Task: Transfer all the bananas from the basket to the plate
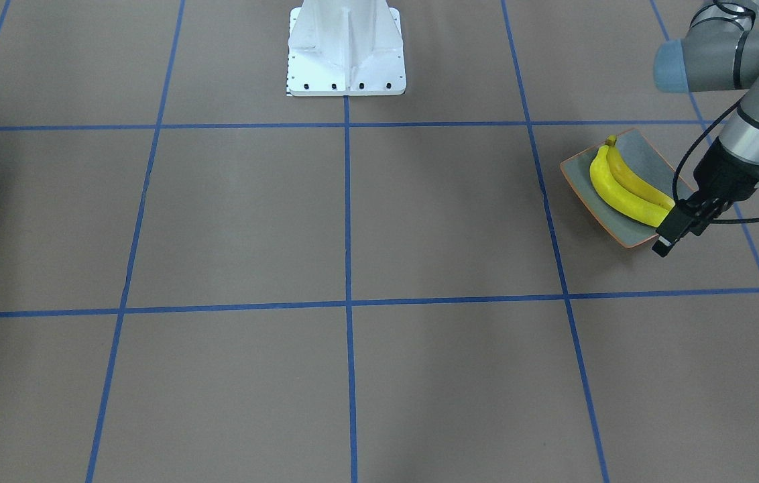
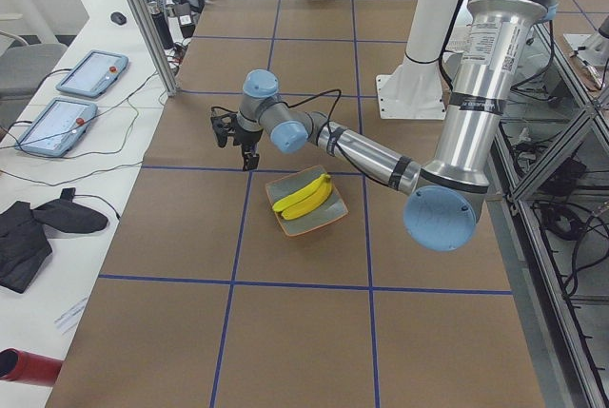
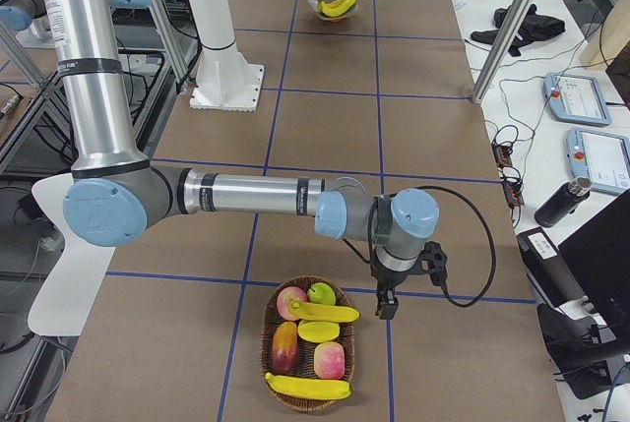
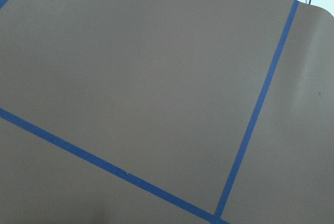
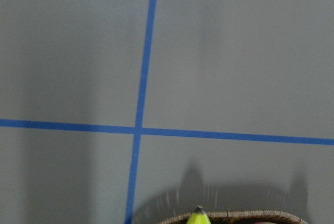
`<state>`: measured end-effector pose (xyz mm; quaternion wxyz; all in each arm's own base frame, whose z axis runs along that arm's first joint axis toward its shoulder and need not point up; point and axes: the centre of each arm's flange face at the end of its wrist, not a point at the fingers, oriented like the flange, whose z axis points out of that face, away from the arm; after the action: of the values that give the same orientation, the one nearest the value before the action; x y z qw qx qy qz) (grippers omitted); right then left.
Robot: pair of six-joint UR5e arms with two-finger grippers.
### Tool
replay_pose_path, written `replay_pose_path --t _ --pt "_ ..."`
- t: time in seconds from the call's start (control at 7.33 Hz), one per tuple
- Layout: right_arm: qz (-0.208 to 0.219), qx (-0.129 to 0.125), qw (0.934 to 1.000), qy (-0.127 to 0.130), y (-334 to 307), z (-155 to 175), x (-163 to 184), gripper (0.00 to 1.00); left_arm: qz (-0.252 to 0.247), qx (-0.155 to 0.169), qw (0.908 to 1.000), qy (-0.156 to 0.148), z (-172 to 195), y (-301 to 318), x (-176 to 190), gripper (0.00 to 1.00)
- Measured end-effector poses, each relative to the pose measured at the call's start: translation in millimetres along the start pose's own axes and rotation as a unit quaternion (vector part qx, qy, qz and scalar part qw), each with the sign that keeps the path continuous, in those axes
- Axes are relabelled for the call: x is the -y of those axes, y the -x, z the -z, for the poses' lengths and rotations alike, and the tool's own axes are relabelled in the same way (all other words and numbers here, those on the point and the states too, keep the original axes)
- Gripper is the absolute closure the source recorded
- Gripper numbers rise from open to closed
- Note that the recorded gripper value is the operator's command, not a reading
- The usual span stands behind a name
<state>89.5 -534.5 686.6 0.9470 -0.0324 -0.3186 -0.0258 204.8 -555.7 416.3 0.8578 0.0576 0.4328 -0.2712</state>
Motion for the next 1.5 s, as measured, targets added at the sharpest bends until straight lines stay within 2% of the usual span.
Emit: replay_pose_path --t 0.27,0.55,0.96,1.5 --pt "-0.016 0.025 0.9993 0.024 -21.0 -27.8 -26.4 0.00 0.000 -0.003 1.0000 -0.001 -2.6 -10.1 3.4 0.00" --pt "-0.029 0.049 0.9977 0.037 -23.9 -43.7 -20.6 0.00 0.002 -0.005 1.0000 -0.001 -4.7 -18.8 6.6 0.00" --pt "-0.020 0.066 0.9959 0.059 -5.4 -66.1 -7.4 0.00 0.002 -0.006 1.0000 -0.001 -6.9 -23.2 7.6 0.00" --pt "-0.021 0.069 0.9939 0.083 -2.8 -91.1 -9.9 0.00 0.000 -0.005 1.0000 0.000 -11.2 -23.6 8.3 0.00"
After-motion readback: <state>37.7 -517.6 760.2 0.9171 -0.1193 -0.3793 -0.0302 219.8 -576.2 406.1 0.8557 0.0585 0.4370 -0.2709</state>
